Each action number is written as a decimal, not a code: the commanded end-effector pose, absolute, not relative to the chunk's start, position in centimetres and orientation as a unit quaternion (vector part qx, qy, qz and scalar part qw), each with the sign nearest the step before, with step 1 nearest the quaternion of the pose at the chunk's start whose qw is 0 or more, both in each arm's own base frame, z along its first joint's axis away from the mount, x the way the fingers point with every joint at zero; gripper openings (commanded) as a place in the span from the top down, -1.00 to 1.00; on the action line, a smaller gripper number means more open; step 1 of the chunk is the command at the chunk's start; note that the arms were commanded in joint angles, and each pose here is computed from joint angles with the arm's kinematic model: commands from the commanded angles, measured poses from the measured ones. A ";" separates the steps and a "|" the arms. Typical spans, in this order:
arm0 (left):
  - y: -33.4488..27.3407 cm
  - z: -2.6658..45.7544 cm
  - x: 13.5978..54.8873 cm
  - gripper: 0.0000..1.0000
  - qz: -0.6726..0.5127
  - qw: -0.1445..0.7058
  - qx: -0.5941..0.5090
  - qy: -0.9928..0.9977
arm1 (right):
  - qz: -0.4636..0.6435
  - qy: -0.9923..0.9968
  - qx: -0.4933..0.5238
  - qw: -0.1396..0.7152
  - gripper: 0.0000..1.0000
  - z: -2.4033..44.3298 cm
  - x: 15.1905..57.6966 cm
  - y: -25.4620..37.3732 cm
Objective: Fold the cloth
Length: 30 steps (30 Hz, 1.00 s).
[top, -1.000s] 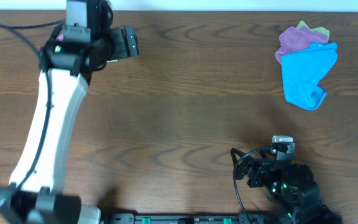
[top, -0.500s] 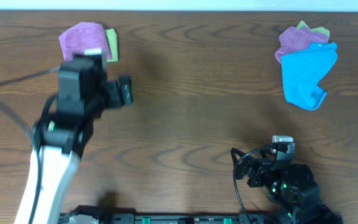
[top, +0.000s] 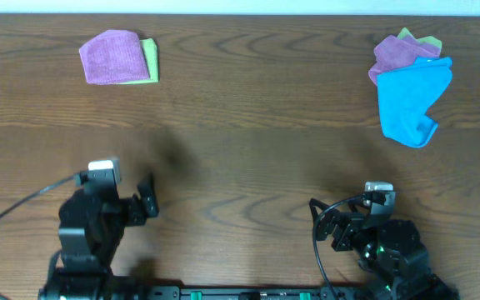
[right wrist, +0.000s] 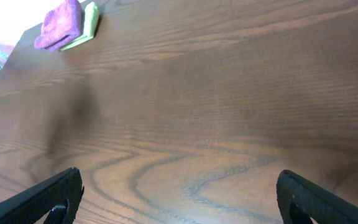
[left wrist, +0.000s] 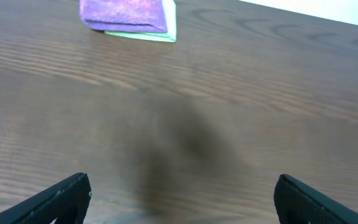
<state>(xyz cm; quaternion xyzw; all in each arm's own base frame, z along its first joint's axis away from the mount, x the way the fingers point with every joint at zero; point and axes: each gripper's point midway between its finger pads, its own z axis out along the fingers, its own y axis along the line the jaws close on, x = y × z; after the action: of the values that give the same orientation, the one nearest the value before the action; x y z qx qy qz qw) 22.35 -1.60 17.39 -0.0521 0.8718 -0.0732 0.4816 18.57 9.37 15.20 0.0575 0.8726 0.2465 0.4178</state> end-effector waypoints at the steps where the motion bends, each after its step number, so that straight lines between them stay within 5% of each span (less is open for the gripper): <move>1: -1.1 16.2 21.7 -0.90 -0.050 0.494 -0.033 0.867 | 0.243 0.872 0.070 0.419 -0.99 15.1 18.7 9.0; 30: -0.3 8.0 20.0 -0.90 0.013 0.483 0.037 0.875 | 0.243 0.872 0.070 0.419 -0.99 15.1 18.7 9.0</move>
<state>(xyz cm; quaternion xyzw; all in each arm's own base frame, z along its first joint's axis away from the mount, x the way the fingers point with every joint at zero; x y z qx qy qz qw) 19.91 -1.09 7.94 0.0398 0.8780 -0.0096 0.4770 18.57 9.36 15.19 0.0578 0.8727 0.2464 0.4176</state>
